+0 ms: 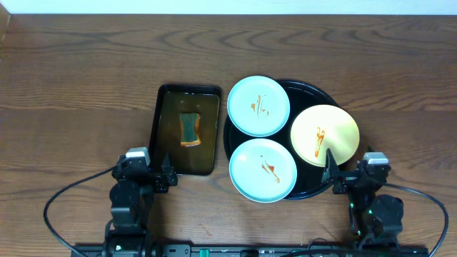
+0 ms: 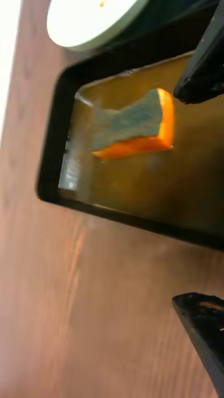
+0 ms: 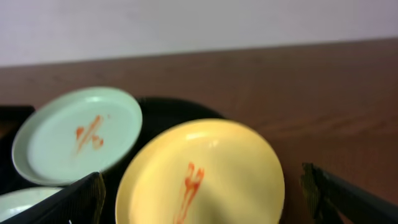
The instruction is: Clean dirty plates on tray and stack at the side
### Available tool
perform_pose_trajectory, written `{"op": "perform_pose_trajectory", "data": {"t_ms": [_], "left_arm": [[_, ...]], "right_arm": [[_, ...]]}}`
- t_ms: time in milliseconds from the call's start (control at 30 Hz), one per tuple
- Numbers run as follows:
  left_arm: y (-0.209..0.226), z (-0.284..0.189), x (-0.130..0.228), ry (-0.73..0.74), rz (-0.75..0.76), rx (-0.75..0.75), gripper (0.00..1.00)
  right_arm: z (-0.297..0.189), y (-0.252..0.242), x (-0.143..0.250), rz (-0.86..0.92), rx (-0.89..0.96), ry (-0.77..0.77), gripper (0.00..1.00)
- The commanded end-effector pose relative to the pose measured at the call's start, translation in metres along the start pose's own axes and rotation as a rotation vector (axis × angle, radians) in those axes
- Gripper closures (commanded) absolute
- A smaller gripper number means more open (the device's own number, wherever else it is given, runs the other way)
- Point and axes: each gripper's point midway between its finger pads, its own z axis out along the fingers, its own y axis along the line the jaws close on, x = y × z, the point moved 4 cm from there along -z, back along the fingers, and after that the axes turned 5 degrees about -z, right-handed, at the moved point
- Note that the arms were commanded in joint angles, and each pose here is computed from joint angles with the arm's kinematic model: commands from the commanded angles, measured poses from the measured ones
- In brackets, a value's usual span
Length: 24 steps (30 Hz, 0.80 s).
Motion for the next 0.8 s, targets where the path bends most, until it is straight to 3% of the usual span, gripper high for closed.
{"op": "perform_pose_trajectory", "data": {"t_ms": [0, 300, 767], "left_arm": [[-0.005, -0.004, -0.025, -0.015, -0.013, -0.002, 0.02], [-0.009, 0.001, -0.042, 0.094, -0.014, -0.026, 0.02], [-0.011, 0.003, -0.051, 0.093, -0.014, -0.026, 0.02]], "right_arm": [[-0.001, 0.001, -0.015, 0.014, 0.001, 0.013, 0.01], [0.014, 0.0, -0.026, 0.013, 0.008, 0.136, 0.01], [0.032, 0.001, -0.034, 0.014, 0.01, 0.228, 0.01]]}}
